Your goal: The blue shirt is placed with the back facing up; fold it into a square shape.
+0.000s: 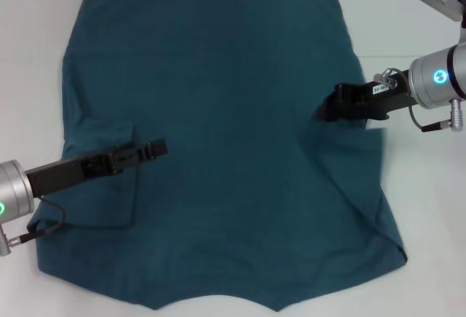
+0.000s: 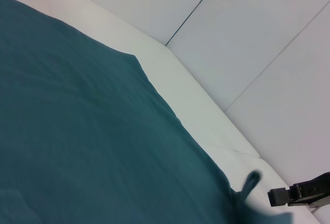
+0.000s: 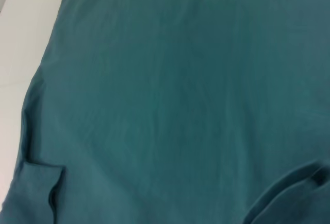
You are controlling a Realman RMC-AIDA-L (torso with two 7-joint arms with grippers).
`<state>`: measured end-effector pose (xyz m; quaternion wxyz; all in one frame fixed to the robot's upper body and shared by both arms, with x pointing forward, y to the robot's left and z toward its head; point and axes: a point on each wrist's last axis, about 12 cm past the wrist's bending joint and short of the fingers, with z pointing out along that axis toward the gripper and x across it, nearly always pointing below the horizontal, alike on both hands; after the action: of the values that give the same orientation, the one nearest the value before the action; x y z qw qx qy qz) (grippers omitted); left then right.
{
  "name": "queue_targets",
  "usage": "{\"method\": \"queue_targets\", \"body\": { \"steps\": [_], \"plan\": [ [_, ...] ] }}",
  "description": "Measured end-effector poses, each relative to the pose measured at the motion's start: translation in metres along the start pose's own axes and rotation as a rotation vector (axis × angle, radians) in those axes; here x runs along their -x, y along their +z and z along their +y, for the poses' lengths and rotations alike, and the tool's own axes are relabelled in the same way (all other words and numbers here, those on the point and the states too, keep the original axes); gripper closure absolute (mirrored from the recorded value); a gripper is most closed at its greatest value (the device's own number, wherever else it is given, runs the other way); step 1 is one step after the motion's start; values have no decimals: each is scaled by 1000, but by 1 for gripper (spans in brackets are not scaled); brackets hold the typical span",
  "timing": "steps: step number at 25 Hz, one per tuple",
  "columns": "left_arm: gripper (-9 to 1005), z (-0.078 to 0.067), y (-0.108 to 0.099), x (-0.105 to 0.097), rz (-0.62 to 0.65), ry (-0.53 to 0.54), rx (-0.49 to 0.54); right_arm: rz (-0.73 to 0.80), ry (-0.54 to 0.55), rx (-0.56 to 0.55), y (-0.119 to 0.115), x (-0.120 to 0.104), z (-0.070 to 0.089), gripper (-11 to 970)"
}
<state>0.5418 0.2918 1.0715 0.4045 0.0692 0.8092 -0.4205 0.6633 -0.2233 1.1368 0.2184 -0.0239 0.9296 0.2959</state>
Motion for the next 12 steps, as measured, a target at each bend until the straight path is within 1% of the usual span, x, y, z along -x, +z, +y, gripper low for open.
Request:
{"method": "queue_targets", "body": {
  "steps": [3,6,8,10,12],
  "plan": [
    [49,0,0,0,0,0,2,-4,6,24,1,0,3,929],
    [49,0,0,0,0,-1,2,-4,14,97,3,-2,11,798],
    [49,1,-1,0,-4,-3,5,-12,6,174,0,-3,14,710],
    [49,2,-3,0,-14,-8,9,-24,7,198,-4,-3,12,628],
    [49,3,-4,1,-22,-22,14,-29,8,185,-10,-1,6,547]
  ]
}}
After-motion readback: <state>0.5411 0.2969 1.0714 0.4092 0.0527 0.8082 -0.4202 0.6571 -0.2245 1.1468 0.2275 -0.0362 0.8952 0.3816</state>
